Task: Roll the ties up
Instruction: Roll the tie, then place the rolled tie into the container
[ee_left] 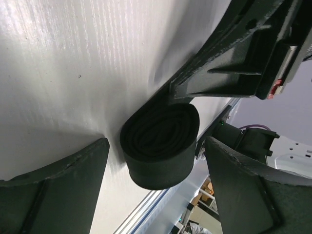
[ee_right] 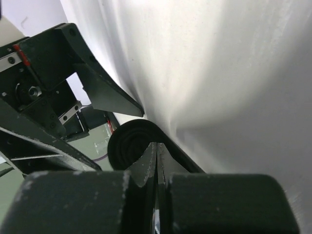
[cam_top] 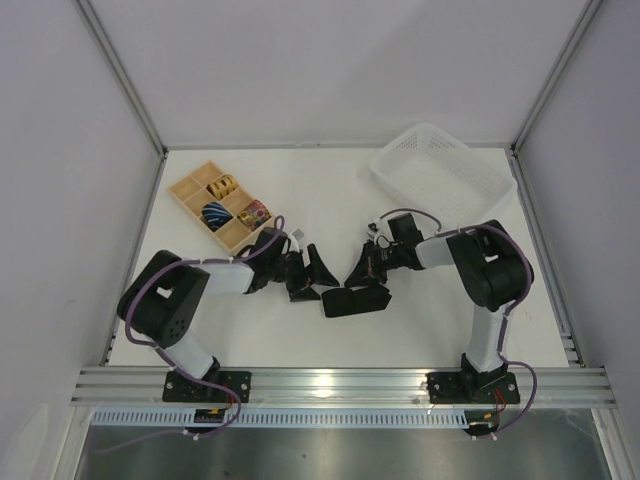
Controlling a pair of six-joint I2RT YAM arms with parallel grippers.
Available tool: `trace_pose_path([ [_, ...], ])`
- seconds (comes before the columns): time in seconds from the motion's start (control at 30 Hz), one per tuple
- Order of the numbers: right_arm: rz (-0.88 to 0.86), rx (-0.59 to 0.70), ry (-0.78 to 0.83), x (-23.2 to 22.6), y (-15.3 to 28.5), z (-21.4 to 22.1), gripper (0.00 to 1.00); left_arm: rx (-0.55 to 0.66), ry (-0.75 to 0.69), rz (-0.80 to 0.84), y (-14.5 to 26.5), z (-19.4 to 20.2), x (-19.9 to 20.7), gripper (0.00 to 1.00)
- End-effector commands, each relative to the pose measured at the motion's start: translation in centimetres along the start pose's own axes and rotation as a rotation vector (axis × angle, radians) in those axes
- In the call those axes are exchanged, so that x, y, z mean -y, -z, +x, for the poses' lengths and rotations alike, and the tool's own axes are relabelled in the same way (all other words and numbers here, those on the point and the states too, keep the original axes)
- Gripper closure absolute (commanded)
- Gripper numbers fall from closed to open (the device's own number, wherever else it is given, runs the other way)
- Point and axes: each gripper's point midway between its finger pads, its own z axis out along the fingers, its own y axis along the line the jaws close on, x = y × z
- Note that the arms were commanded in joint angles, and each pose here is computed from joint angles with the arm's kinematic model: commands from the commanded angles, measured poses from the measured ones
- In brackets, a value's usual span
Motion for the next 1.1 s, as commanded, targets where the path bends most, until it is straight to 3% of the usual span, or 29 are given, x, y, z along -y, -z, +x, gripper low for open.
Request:
trace_pose_path([
  [0.0, -0.033, 0.063, 0.085, -3.0, 1.3, -1.4, 1.00, 0.010, 0.004, -0.030, 0.3, -0.4, 0.5, 0.13],
  [0.17, 0.015, 0.088, 0.099, -4.3, 2.6, -2.4, 1.00, -0.020, 0.042, -0.132, 1.4, 0.5, -0.4, 0.09],
  [0.3, 0.022, 0.090, 0.125, -5.3, 3.5, -2.2, 1.00, -0.026, 0.002, -0.098, 1.8, 1.0, 0.1, 0.09],
  [0.63, -0.005, -0.024, 0.121, -5.2, 2.7, 3.3, 1.00, -0.022, -0.064, 0.021, 1.5, 2.7, 0.1, 0.10],
  [1.07, 0.016, -0.023, 0.075, -2.3, 0.5, 3.6, 1.00, -0.012, -0.079, 0.090, 1.0, 2.5, 0.6, 0.04],
])
